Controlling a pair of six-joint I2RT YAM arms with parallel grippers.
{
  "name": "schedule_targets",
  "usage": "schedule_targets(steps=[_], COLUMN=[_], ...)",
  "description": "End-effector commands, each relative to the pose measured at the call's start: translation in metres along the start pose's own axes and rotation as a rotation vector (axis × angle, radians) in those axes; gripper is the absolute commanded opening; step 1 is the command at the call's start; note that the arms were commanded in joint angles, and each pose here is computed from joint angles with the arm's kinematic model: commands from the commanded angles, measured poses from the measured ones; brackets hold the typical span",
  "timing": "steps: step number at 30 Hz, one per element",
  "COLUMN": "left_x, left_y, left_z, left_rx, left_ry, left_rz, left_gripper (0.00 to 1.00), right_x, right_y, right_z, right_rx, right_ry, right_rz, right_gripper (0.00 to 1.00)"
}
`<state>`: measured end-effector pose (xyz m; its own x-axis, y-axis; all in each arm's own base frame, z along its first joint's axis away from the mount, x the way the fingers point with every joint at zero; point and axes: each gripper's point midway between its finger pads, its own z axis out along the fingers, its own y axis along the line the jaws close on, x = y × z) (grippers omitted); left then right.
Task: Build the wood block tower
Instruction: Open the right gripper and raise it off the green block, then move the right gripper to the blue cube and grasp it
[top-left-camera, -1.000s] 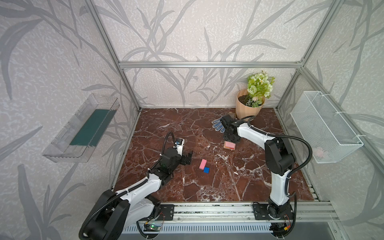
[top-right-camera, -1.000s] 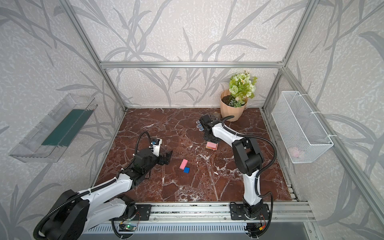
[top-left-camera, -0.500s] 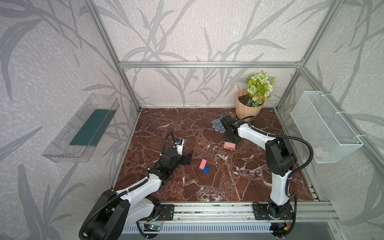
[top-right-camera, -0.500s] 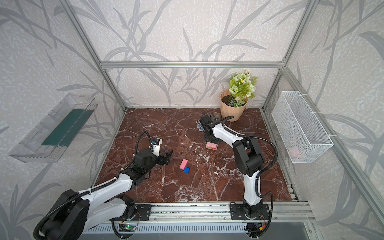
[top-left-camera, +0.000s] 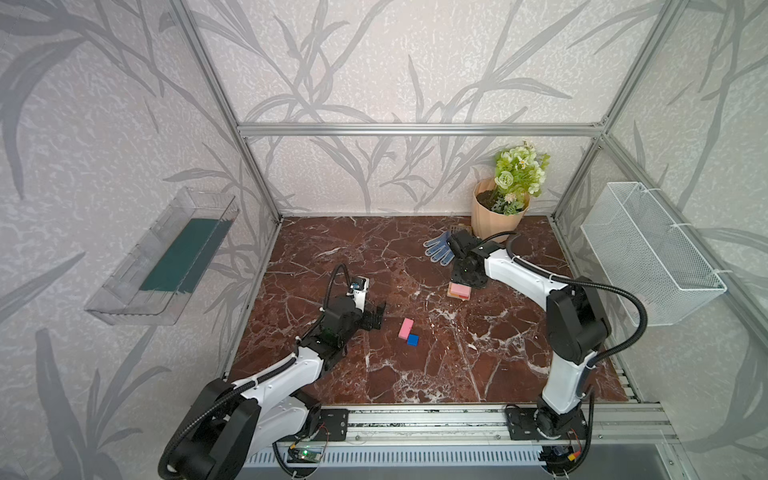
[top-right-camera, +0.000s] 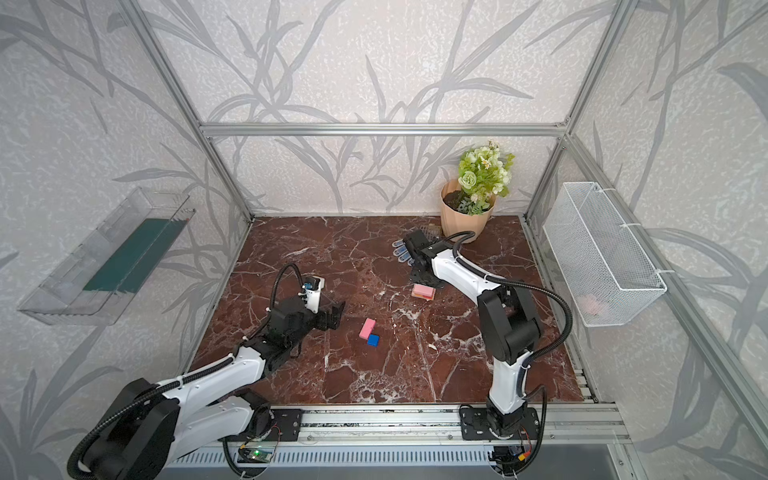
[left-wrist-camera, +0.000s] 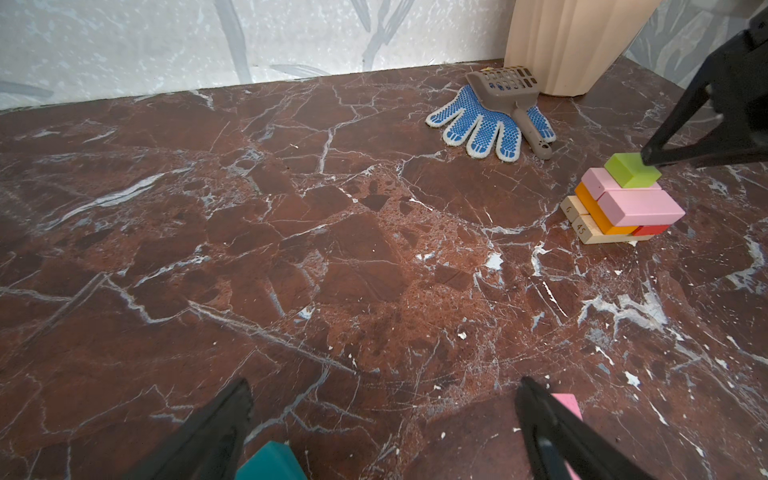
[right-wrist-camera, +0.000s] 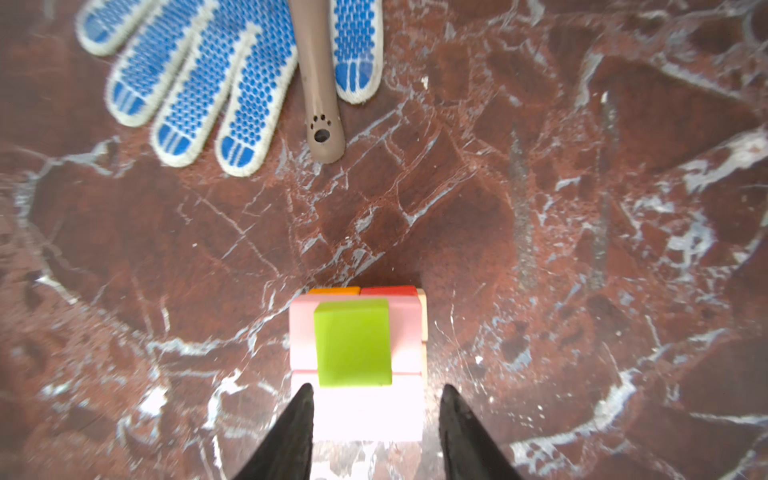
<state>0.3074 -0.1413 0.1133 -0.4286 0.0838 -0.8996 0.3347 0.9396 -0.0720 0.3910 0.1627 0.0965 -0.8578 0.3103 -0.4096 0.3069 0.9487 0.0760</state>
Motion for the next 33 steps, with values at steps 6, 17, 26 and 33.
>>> schedule_targets(steps=[6, 17, 26, 33], left_x=[-0.011, -0.024, -0.016, -0.019], left_y=[0.0, 0.061, 0.083, 0.065], left_z=[0.0, -0.032, -0.017, -0.003], left_rx=[-0.006, -0.338, -0.525, -0.419], left_ry=[-0.016, -0.156, 0.016, 0.065], left_rz=[0.009, -0.13, -0.14, -0.107], left_gripper=[0.99, 0.99, 0.99, 0.99], right_x=[0.015, 0.072, 0.109, 0.139], right_y=[-0.011, 0.041, 0.081, 0.099], right_z=[-0.05, -0.089, -0.091, -0.062], right_rx=[-0.132, -0.453, -0.469, -0.46], right_ry=[-0.079, -0.187, -0.199, -0.086], right_rz=[-0.04, -0.335, -0.506, -0.56], right_gripper=[0.53, 0.75, 0.75, 0.75])
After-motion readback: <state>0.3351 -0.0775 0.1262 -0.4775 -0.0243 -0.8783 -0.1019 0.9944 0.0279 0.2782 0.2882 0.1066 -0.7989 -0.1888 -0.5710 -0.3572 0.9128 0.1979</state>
